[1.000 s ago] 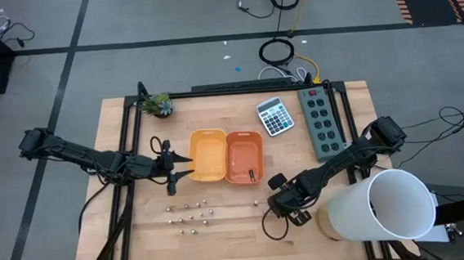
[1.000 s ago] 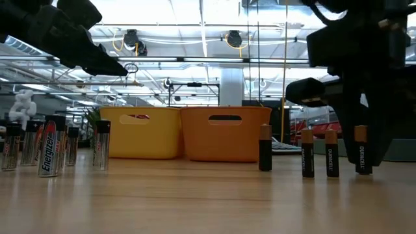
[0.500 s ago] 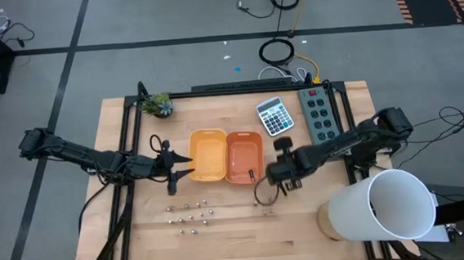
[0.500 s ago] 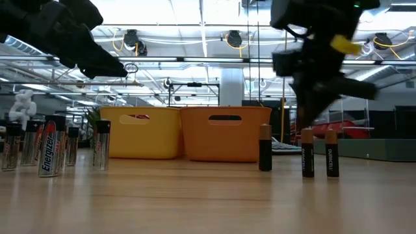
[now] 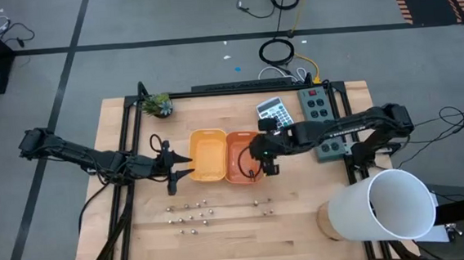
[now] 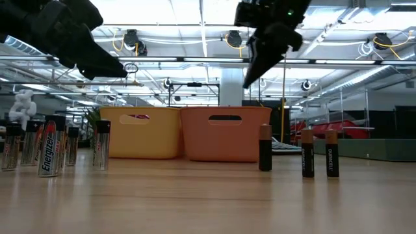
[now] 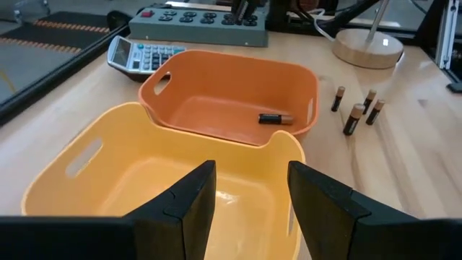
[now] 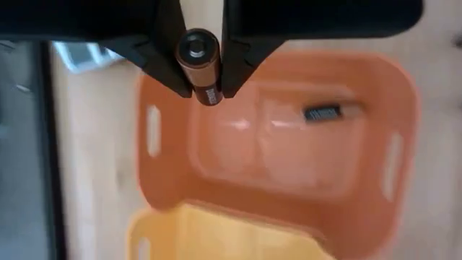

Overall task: Sort batteries
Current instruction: Put the black battery into the orange bin

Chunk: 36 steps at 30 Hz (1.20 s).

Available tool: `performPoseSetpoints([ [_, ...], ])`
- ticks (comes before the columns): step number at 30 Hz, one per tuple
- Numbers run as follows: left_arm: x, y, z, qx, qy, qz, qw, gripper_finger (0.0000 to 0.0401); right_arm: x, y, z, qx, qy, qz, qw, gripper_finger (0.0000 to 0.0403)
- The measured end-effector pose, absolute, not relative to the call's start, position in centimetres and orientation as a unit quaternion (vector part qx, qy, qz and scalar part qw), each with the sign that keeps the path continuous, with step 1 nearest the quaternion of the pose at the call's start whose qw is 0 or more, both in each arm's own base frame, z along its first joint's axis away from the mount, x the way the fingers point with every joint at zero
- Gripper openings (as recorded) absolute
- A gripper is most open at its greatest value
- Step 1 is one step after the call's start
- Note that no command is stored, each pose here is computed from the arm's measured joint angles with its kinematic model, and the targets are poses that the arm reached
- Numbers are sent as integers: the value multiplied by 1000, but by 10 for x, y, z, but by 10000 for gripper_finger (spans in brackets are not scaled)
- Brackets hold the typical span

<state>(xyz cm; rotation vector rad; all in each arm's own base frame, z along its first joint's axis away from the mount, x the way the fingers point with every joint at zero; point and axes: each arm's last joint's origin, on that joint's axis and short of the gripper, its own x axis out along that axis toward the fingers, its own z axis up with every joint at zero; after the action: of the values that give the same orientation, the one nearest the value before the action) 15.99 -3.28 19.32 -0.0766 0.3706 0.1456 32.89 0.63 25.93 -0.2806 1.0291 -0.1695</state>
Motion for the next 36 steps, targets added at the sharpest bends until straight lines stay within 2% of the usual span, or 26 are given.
performPoseSetpoints([
  [4, 160, -33, 193, -48, 184, 74, 979, 182, 341, 2, 250, -97, 480, -32, 871, 110],
  [9, 159, -33, 191, -45, 198, 74, 977, 182, 344, -2, 244, -82, 490, -41, 867, 200],
  [12, 158, -33, 189, -51, 203, 75, 975, 182, 340, 5, 258, -81, 488, -47, 868, 228],
  [15, 158, -33, 188, -60, 212, 64, 973, 182, 334, 32, 272, -112, 453, -20, 884, 229],
  [17, 158, -34, 188, -56, 211, 61, 974, 182, 331, 48, 268, -121, 454, 7, 882, 221],
  [19, 158, -34, 189, -45, 211, 58, 975, 182, 328, 58, 260, -115, 471, 35, 874, 211],
  [24, 158, -34, 188, -34, 216, 52, 974, 182, 327, 82, 265, -96, 440, 114, 885, 198],
  [28, 157, -34, 186, -18, 229, 37, 973, 182, 331, 106, 249, -155, 438, 181, 867, 194],
  [36, 157, -34, 187, -16, 222, 36, 974, 182, 339, 129, 221, -177, 452, 194, 853, 193],
])
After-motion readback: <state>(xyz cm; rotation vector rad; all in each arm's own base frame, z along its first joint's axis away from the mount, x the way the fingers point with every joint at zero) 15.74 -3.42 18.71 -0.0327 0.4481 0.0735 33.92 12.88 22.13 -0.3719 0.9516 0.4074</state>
